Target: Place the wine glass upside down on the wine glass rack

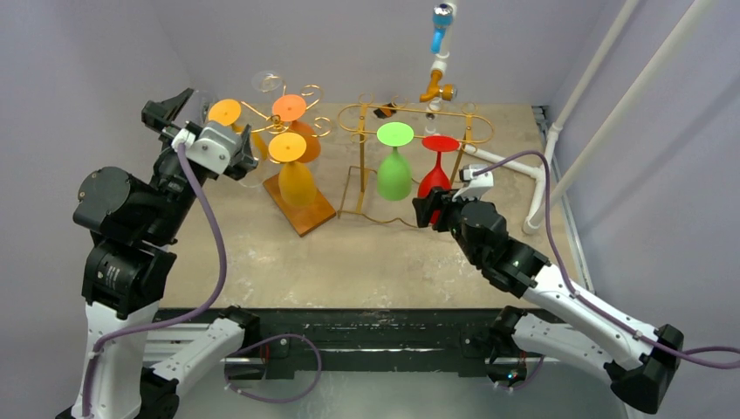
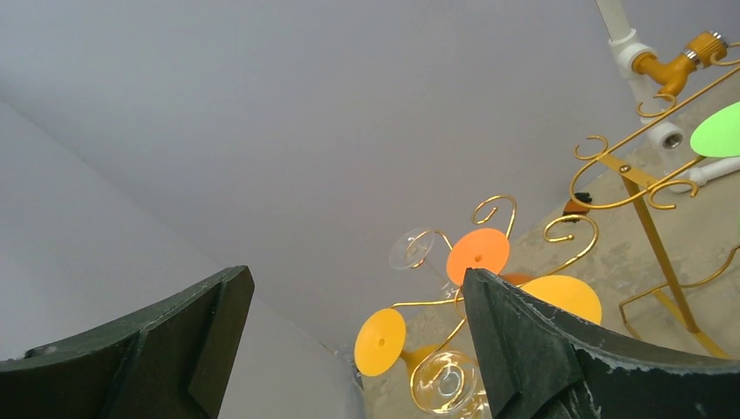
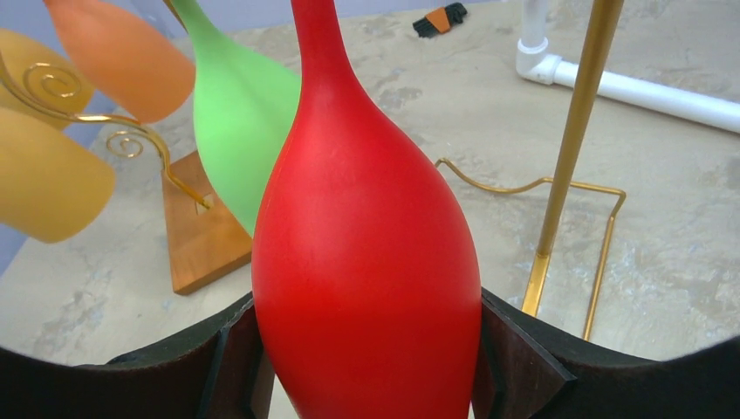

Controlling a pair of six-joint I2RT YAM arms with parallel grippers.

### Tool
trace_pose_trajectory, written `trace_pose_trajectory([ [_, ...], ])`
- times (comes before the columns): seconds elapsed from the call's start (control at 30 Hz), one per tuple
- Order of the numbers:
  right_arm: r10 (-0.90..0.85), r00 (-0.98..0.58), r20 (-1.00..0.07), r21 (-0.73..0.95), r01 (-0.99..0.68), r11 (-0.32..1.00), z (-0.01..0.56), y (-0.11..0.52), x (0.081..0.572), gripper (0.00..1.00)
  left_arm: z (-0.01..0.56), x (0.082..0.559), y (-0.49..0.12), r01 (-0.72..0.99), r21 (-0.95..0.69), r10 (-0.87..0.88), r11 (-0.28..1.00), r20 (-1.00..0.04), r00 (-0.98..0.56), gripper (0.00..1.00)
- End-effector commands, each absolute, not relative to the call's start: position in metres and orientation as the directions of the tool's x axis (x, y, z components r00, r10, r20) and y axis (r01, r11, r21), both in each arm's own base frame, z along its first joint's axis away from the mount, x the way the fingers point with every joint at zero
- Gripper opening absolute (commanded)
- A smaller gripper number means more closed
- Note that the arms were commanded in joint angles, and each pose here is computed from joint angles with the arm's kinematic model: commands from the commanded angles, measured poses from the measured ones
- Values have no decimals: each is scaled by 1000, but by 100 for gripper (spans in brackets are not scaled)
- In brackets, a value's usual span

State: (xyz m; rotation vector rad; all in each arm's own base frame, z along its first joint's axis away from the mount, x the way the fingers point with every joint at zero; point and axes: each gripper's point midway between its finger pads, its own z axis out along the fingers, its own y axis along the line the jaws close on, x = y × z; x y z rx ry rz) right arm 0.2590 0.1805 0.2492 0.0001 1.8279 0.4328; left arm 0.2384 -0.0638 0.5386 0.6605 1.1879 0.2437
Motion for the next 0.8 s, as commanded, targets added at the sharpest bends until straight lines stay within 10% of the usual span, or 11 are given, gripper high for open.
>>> trace_pose_trajectory([
  [0.0,281,-202,-938,327,-253,911,278,186,270,40,537,233,-62,166,544,457,823,-806,376,100],
  [0.77,243,-229,-943,295,-232,927,258,193,293,40,510,235,-79,266,585,480,766,-796,368,100],
])
